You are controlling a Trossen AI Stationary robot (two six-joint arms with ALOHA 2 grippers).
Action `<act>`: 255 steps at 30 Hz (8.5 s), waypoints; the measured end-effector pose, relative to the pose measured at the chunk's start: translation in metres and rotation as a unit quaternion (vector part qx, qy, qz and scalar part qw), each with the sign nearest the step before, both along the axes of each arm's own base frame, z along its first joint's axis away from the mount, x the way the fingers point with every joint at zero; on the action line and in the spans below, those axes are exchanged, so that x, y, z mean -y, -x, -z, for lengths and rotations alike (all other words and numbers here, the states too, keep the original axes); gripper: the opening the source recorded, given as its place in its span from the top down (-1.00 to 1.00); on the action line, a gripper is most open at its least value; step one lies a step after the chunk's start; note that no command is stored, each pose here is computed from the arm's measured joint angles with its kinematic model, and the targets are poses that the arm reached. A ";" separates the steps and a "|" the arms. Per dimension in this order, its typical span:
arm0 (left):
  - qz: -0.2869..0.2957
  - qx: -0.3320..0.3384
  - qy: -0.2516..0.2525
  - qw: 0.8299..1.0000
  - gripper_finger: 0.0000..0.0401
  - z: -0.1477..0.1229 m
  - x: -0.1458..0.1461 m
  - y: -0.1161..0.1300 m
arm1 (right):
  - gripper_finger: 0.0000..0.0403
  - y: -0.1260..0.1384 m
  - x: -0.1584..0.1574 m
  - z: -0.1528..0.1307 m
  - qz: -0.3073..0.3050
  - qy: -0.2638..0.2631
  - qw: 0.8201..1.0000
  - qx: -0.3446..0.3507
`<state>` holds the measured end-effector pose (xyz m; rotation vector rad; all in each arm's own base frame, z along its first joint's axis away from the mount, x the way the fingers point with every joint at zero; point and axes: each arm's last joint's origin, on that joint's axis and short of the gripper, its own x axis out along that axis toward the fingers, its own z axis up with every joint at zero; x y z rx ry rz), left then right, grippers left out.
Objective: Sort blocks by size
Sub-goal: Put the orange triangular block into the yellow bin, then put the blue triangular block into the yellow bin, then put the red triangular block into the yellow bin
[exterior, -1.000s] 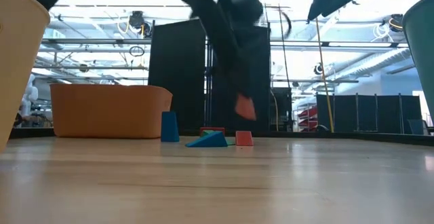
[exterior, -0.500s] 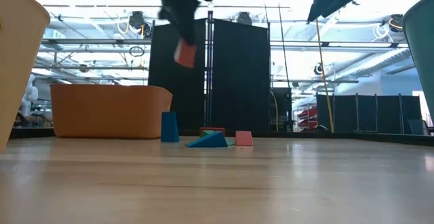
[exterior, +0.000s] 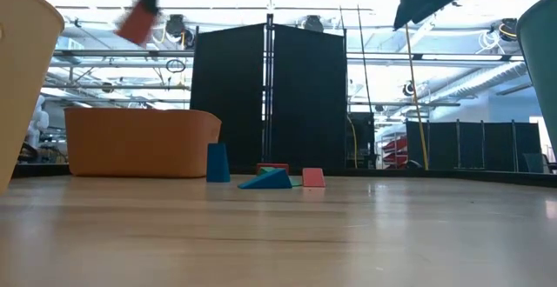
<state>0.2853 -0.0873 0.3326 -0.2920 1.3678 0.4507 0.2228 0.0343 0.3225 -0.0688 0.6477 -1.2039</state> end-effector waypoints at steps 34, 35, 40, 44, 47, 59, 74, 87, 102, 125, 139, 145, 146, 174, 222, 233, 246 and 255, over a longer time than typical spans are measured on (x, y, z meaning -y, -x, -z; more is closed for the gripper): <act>0.070 -0.132 0.165 0.975 0.95 0.111 0.099 0.057 | -0.11 -0.005 0.006 0.001 0.016 -0.009 1.000 0.025; 0.070 -0.132 0.165 0.975 0.95 0.111 0.099 0.057 | -0.11 -0.005 0.006 0.001 0.015 -0.009 1.000 0.024; 0.078 -0.113 0.176 0.975 0.85 0.111 0.101 0.054 | -0.11 -0.005 0.006 0.001 0.015 -0.009 1.000 0.024; 0.089 -0.103 0.181 0.974 0.56 0.111 0.103 0.052 | -0.11 -0.006 0.006 0.001 0.015 -0.009 1.000 0.024; 0.094 -0.116 0.173 0.974 0.31 0.111 0.101 0.054 | -0.11 -0.006 0.006 0.001 0.015 -0.009 1.000 0.025; 0.098 -0.093 0.113 0.984 0.25 0.080 0.062 0.065 | -0.11 -0.006 0.006 0.000 0.014 -0.007 0.999 0.028; 0.148 0.048 -0.036 0.987 0.25 0.059 -0.035 0.022 | -0.11 -0.006 0.006 0.001 0.010 -0.008 1.000 0.019; 0.271 0.020 -0.072 0.960 0.25 0.102 -0.087 -0.029 | -0.11 -0.006 0.006 0.000 0.007 -0.005 1.000 0.012; 0.293 -0.013 -0.092 0.952 0.25 0.134 -0.131 -0.047 | -0.11 -0.006 0.006 0.001 0.006 -0.003 1.000 0.007; 0.262 -0.038 -0.031 0.964 0.52 0.157 -0.142 -0.048 | -0.11 -0.006 0.006 0.000 0.006 -0.003 1.000 0.005; 0.209 -0.047 -0.021 0.977 0.93 0.142 -0.144 -0.042 | -0.11 -0.005 0.006 0.000 0.006 -0.003 1.000 0.005; 0.193 -0.061 -0.014 0.979 0.95 0.115 -0.127 -0.032 | -0.11 -0.005 0.006 0.001 0.006 -0.003 1.000 0.003; 0.191 -0.067 -0.011 0.979 0.95 0.110 -0.124 -0.028 | -0.11 -0.005 0.006 0.001 0.006 -0.004 1.000 0.002; 0.155 -0.047 0.155 0.974 0.92 0.041 0.053 0.064 | -0.11 0.003 0.007 0.009 0.015 -0.012 1.000 -0.015; 0.201 -0.078 0.111 0.970 0.01 0.067 0.028 0.019 | -0.11 0.005 0.008 0.006 0.018 -0.016 1.000 0.001; 0.107 0.040 0.010 0.993 0.01 0.054 -0.048 -0.022 | -0.11 0.005 0.008 0.006 0.017 -0.016 1.000 0.000; 0.081 0.136 -0.046 0.986 0.01 0.080 -0.110 -0.073 | -0.11 0.005 0.008 0.006 0.014 -0.015 1.000 -0.006; 0.062 0.103 -0.045 0.992 0.01 0.140 -0.136 -0.103 | -0.11 0.005 0.008 0.006 0.014 -0.015 1.000 -0.006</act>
